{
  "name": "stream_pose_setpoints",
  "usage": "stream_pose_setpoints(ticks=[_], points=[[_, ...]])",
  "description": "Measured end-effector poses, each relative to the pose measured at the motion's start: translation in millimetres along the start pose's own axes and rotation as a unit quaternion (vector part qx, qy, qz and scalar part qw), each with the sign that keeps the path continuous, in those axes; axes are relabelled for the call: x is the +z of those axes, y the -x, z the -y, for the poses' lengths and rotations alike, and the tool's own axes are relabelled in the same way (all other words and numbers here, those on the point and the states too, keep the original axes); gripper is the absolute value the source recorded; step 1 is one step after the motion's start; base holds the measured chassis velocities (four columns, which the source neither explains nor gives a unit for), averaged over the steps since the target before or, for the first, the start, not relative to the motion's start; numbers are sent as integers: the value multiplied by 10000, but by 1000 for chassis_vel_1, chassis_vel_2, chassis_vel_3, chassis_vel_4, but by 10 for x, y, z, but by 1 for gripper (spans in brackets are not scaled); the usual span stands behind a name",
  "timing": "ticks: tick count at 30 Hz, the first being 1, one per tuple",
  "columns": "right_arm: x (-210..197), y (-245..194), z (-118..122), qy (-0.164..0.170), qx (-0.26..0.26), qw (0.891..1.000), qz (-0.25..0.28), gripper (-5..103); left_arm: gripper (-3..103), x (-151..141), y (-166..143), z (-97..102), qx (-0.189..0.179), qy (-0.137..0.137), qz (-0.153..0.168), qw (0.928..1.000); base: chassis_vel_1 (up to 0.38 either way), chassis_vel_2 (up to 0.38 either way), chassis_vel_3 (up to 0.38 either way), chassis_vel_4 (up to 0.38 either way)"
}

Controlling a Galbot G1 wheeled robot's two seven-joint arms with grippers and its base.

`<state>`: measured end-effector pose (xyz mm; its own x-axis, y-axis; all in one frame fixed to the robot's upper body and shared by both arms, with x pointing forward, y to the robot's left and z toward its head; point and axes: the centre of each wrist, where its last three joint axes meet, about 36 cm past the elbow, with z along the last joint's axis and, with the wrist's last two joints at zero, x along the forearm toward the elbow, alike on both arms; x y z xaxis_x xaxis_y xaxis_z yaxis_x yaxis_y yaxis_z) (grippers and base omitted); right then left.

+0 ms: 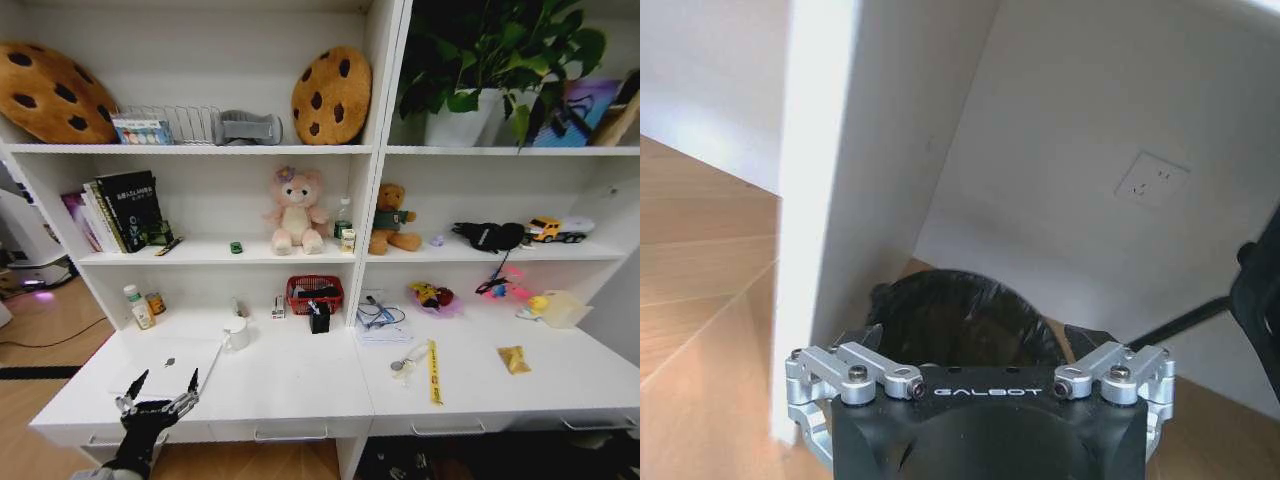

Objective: Organize the objects on the table.

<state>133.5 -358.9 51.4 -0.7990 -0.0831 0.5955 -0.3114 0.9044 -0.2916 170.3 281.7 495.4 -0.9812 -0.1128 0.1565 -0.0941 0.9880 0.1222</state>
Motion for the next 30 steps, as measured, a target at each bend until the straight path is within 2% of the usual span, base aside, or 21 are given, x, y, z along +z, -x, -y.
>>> stream_pose_setpoints(ticks=[1,2,4,5,8,9,12,13,15,16,18,19,22,23,24,26,27,30], points=[[54,-201,-70,50,-41,10000,17,100,100,0,0,0,0,0,0,10000,0,0,0,0],[54,-201,-70,50,-41,10000,17,100,100,0,0,0,0,0,0,10000,0,0,0,0],[97,-574,-197,283,-49,9995,125,100,100,0,0,0,-1,0,1,10000,0,0,0,0],[97,-574,-197,283,-49,9995,125,100,100,0,0,0,-1,0,1,10000,0,0,0,0],[-47,-1138,-308,911,43,9953,316,100,100,0,0,0,-1,0,0,10000,0,0,0,0],[-47,-1138,-308,911,43,9953,316,100,100,0,0,0,-1,0,0,10000,0,0,0,0],[-500,-1581,-271,1202,194,9893,806,100,100,0,0,0,-2,0,-1,10000,0,0,0,0],[-500,-1581,-271,1202,194,9893,806,100,100,0,0,0,-2,0,-1,10000,0,0,0,0],[-855,-1851,-223,1330,270,9841,1142,100,100,0,0,0,-1,0,0,10000,0,0,0,0],[-855,-1851,-223,1330,270,9841,1142,100,100,0,0,0,-1,0,0,10000,0,0,0,0],[-1183,-2002,-183,1406,336,9782,1490,100,100,0,0,0,-1,0,0,10000,0,0,0,0],[-1183,-2002,-183,1406,336,9782,1490,100,100,0,0,0,-1,0,0,10000,0,0,0,0],[-1690,-2126,-133,1559,484,9646,2070,100,100,0,0,0,-1,0,0,10000,0,0,0,0],[-1690,-2126,-133,1559,484,9646,2070,100,100,0,0,0,-1,0,0,10000,0,0,0,0],[-1866,-2163,-103,1593,539,9599,2245,100,100,0,0,0,-2,0,0,10000,0,0,0,0],[-2239,-2190,3,1609,866,9505,2512,100,100,0,0,0,-2,0,1,10000,0,0,0,0],[-2239,-2190,3,1609,866,9505,2512,100,100,0,0,0,-2,0,1,10000,0,0,0,0],[-2780,-2153,267,1592,1222,9377,2835,100,100,0,0,0,-1,0,1,10000,0,0,0,0]])
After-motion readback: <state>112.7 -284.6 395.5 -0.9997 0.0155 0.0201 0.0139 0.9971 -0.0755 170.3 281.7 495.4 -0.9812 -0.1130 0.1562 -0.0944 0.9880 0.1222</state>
